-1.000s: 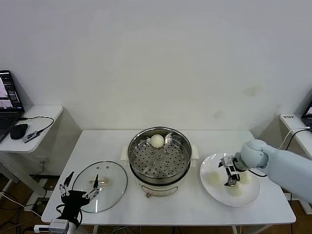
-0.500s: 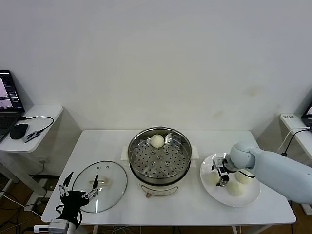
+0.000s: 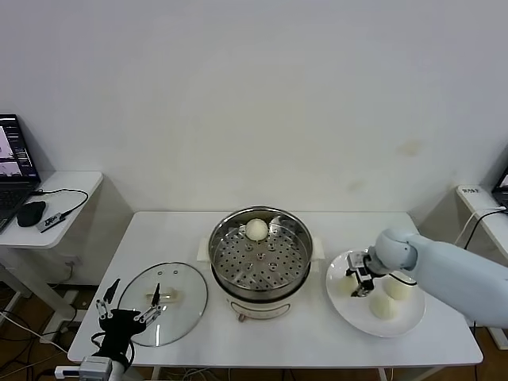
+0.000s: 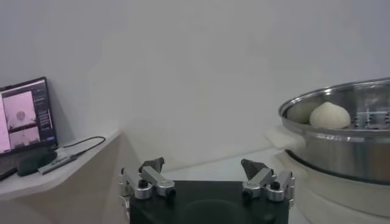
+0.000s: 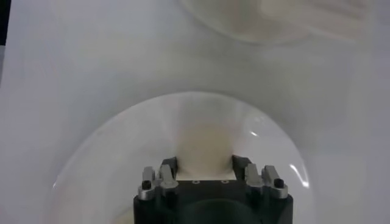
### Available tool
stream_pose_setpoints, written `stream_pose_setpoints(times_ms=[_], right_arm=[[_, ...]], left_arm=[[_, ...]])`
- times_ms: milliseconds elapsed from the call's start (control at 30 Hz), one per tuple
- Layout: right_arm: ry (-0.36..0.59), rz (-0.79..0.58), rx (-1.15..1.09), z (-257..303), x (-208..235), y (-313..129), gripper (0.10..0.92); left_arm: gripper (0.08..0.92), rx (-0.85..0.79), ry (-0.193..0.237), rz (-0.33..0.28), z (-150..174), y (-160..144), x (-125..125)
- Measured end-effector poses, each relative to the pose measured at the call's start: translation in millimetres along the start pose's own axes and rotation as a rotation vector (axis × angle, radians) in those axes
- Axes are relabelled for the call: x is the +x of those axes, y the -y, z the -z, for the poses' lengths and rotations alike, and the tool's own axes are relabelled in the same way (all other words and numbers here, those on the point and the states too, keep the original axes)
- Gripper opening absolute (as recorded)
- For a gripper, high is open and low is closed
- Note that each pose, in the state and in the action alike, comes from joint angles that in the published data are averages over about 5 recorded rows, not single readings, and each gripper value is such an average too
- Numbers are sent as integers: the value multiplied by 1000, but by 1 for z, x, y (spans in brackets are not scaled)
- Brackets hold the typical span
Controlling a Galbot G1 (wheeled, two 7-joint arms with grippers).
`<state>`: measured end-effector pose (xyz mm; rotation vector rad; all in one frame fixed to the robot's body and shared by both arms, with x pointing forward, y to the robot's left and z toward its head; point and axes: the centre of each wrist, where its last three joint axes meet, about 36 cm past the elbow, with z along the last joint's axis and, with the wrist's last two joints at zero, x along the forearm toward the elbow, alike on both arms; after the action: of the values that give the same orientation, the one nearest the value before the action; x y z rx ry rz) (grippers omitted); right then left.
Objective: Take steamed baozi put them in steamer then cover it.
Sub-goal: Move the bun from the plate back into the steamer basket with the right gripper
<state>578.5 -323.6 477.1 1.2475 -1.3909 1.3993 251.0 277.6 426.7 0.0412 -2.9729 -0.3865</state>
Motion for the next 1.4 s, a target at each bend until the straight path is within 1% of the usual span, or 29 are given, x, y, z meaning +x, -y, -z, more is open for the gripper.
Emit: stream_pose_setpoints(times_ms=[200,400,633,767,900,1033,1200,1400], right_arm=[[1,-30,-16,-8,43,10,585],[18,-87,-9,1,93,27,588],[52,-166,28,38,152,55,592],[81,-193,58,72,173,70,592],[118,-196,83,112,181,81,594],[153,-183,105,154,179,90,594],[183,-159,121,204,163,99,594],[194,-118,127,254,132,105,594]], left_arm=[[823,4,12,-11,4,3,-1],[823,7,22,-20,8,5,-1],[823,4,33,-21,11,4,-1],[823,1,33,-16,10,2,-1],[823,-2,35,-11,11,0,-2],[823,-4,37,-4,11,-2,-2],[823,-4,38,6,11,-4,-2],[823,2,42,16,12,-4,-3]])
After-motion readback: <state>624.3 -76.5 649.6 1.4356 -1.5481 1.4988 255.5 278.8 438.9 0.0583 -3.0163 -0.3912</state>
